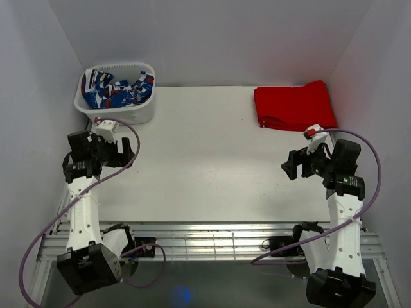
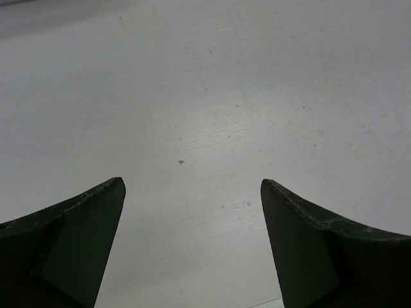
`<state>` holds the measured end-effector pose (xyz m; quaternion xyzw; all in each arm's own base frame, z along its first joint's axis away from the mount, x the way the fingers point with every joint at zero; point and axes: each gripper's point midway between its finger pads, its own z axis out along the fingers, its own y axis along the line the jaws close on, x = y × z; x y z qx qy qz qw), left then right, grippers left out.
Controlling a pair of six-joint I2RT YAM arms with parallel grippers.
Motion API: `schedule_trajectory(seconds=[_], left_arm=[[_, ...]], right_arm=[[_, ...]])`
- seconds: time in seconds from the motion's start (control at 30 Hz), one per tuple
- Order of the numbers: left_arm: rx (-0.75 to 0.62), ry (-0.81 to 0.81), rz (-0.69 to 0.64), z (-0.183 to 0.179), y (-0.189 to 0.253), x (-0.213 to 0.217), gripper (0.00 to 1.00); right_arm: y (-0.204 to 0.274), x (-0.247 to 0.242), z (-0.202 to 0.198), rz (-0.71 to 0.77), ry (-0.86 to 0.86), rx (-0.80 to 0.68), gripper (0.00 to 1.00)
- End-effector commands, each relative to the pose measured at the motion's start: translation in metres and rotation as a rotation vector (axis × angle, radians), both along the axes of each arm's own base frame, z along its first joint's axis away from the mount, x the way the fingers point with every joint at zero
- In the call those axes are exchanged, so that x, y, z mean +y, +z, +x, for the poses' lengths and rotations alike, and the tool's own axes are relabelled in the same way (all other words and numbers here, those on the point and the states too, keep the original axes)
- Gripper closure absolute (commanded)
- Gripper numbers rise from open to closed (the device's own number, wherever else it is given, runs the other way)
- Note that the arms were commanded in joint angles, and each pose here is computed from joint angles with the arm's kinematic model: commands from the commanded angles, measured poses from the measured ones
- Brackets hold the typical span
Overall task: Fold and stack the trousers
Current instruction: Grab the trousers from the pile
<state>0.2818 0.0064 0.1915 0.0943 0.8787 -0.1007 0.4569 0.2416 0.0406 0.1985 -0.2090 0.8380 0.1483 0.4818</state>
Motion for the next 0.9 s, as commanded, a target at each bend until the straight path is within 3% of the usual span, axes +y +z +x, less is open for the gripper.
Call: schedule_trajectory(seconds=[0.0, 0.1, 0.13, 0.2, 0.23, 0.33, 0.37, 0.4, 0.47, 0.53, 0.7, 0.87], left_arm=[[-0.084, 0.066, 0.006, 0.026, 0.047, 0.014, 0.02], [-0.104, 0.114, -0.006, 0.053, 0.070, 0.025, 0.02], [-0.168, 0.142, -0.017, 0.067, 0.104, 0.030, 0.02], [-0.140, 0.193, -0.055, 0.098, 0.109, 0.041, 0.02], [-0.194, 0.218, -0.083, 0.112, 0.145, 0.044, 0.02], [-0.150, 0.278, -0.157, 0.158, 0.142, 0.057, 0.02], [-0.191, 0.298, -0.178, 0.171, 0.163, 0.061, 0.02], [-0.143, 0.314, -0.193, 0.191, 0.143, 0.067, 0.02], [-0.166, 0.315, -0.212, 0.212, 0.155, 0.072, 0.02], [-0.118, 0.283, -0.242, 0.234, 0.130, 0.071, 0.02], [-0.089, 0.173, -0.370, 0.260, 0.095, 0.051, 0.02], [0.008, 0.241, -0.346, 0.279, 0.030, 0.058, 0.02]], right_arm=[[0.006, 0.005, 0.006, 0.031, 0.023, -0.019, 0.10], [0.003, 0.005, 0.010, 0.044, 0.025, 0.006, 0.10], [0.004, 0.005, 0.011, 0.045, 0.023, 0.010, 0.10], [0.001, 0.005, 0.015, 0.056, 0.028, 0.032, 0.10], [0.000, 0.005, 0.015, 0.059, 0.029, 0.039, 0.10], [-0.006, 0.006, 0.018, 0.068, 0.038, 0.067, 0.10], [-0.008, 0.006, 0.020, 0.071, 0.040, 0.078, 0.10], [-0.010, 0.005, 0.021, 0.072, 0.038, 0.084, 0.10], [-0.014, 0.004, 0.024, 0.077, 0.036, 0.107, 0.10], [-0.015, 0.004, 0.027, 0.088, 0.031, 0.120, 0.10], [-0.025, 0.005, 0.032, 0.120, 0.028, 0.163, 0.10], [-0.030, 0.003, 0.034, 0.107, 0.023, 0.185, 0.10]])
